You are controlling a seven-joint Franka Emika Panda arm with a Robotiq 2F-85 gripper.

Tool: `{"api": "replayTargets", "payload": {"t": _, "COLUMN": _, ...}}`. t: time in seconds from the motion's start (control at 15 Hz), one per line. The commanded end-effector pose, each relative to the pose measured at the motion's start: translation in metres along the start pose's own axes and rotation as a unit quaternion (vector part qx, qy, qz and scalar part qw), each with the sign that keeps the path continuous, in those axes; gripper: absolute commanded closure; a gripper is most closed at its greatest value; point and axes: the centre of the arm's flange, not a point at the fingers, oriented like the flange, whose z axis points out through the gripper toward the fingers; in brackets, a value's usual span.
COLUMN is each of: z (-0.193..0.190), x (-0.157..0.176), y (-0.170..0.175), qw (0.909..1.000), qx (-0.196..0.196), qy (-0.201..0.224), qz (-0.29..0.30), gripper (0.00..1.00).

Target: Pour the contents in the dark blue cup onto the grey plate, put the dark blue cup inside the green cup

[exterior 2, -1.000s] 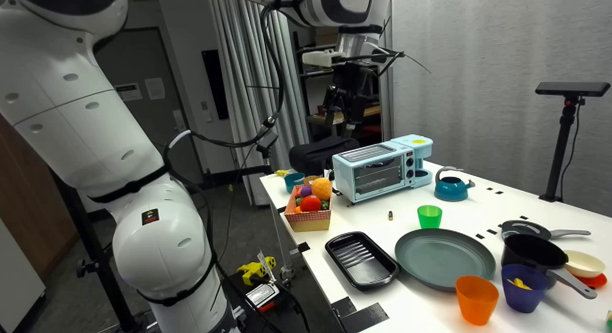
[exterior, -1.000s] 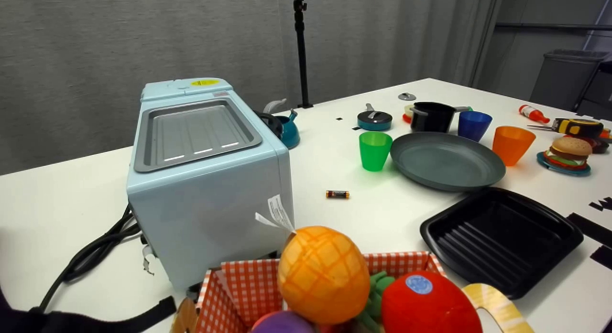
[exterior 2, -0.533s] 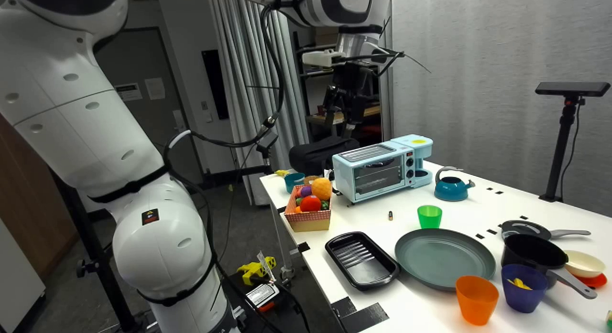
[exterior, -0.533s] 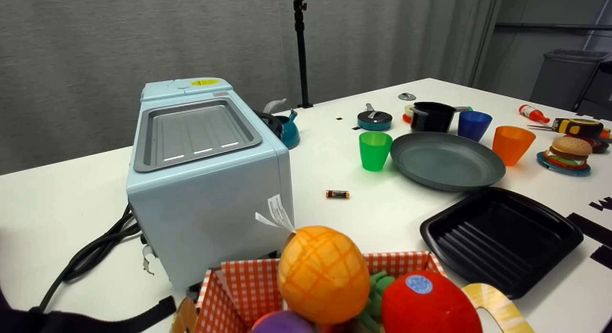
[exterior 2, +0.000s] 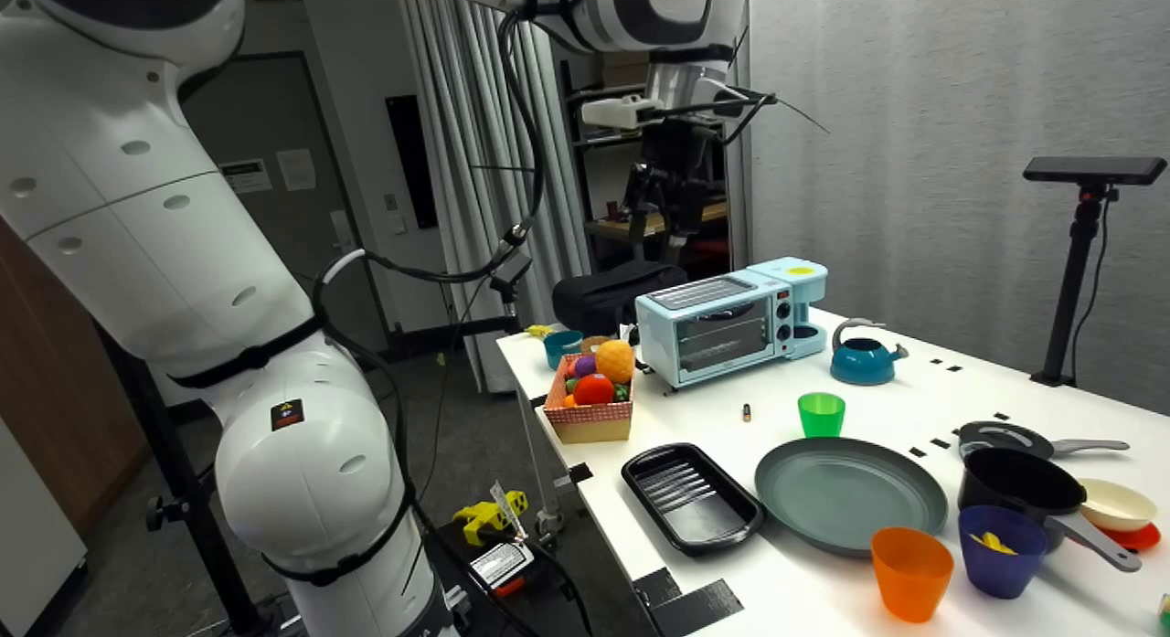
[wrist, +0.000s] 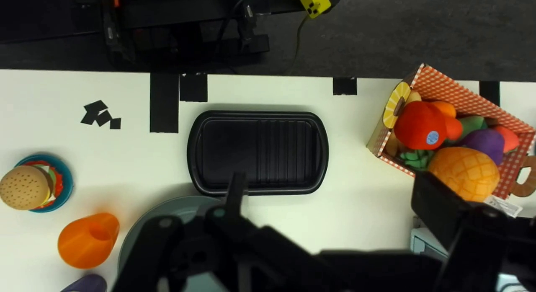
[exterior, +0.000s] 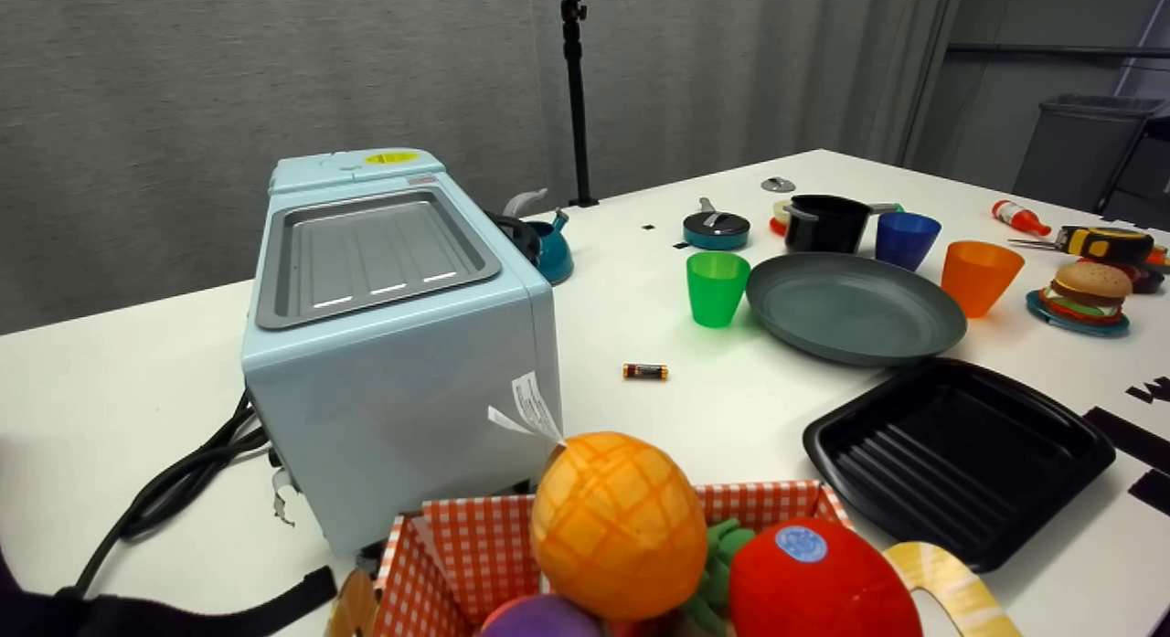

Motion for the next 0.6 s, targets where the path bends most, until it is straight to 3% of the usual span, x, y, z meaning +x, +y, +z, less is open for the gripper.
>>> {"api": "replayTargets", "payload": {"t": 0.0, "z": 0.001, "x": 0.001, "y": 0.001, "qw": 0.9989, "qx": -0.020, "qy": 0.036, "qz": 0.023, "gripper": 0.00}}
{"api": "replayTargets", "payload": {"t": 0.07, "z": 0.017, "x": 0.037, "y": 0.029, "qw": 0.9985, "qx": -0.020, "qy": 0.042, "qz": 0.029, "gripper": 0.00}}
{"api": "replayTargets", "payload": {"t": 0.53, "z": 0.030, "x": 0.106, "y": 0.103, "qw": 0.9887, "qx": -0.050, "qy": 0.109, "qz": 0.090, "gripper": 0.00}}
